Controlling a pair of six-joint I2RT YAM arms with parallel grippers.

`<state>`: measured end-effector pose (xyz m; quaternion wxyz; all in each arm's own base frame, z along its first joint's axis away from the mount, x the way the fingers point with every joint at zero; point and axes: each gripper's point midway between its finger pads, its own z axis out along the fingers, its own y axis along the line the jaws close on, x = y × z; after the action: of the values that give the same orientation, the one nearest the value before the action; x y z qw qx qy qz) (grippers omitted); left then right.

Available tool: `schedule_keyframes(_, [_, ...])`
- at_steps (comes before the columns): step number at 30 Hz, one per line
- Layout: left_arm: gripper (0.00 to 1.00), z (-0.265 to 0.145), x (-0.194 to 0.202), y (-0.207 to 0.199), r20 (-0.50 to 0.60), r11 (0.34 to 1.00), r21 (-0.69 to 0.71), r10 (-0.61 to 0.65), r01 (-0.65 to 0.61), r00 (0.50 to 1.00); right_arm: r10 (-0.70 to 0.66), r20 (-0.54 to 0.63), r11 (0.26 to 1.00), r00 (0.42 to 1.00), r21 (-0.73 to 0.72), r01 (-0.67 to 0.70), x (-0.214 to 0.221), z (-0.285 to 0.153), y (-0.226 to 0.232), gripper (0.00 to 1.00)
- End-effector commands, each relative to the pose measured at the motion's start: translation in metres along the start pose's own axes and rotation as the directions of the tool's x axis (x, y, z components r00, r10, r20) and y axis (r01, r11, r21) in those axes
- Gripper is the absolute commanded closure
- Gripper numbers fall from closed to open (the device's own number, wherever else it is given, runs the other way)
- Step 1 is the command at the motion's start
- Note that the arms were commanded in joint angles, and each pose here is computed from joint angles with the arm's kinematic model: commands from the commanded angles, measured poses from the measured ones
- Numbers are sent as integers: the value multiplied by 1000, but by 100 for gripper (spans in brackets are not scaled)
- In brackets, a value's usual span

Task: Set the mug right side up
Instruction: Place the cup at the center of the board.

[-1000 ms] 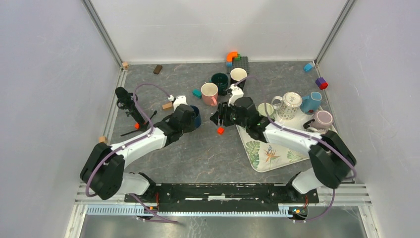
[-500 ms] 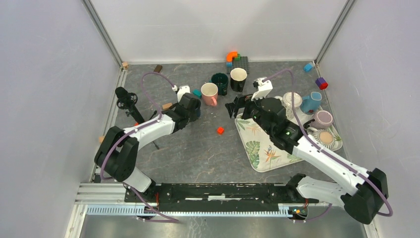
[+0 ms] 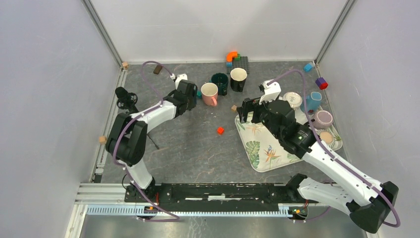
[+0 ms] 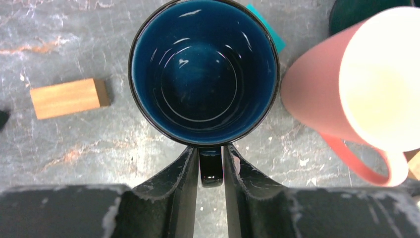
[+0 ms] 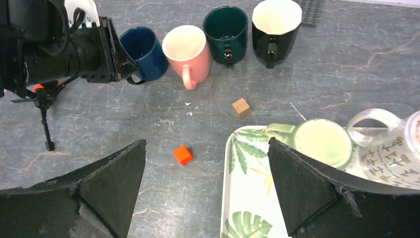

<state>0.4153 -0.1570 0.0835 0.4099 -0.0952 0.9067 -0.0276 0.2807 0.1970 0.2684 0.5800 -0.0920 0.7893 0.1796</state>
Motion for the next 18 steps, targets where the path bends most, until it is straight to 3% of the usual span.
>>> schedule_keyframes(1, [67, 12, -37, -13, 65, 999, 36, 12, -14, 998, -45, 1, 998, 999, 34, 45, -19, -12, -7, 2])
schedule_keyframes(9, [45, 20, -45, -23, 52, 997, 69, 21, -25, 998, -103, -116, 991, 988, 74, 112, -1, -15, -17, 2])
schedule_keyframes(18, [5, -18, -64, -31, 62, 989, 144, 26, -34, 998, -106, -181, 978, 978, 158, 136, 17, -14, -34, 2])
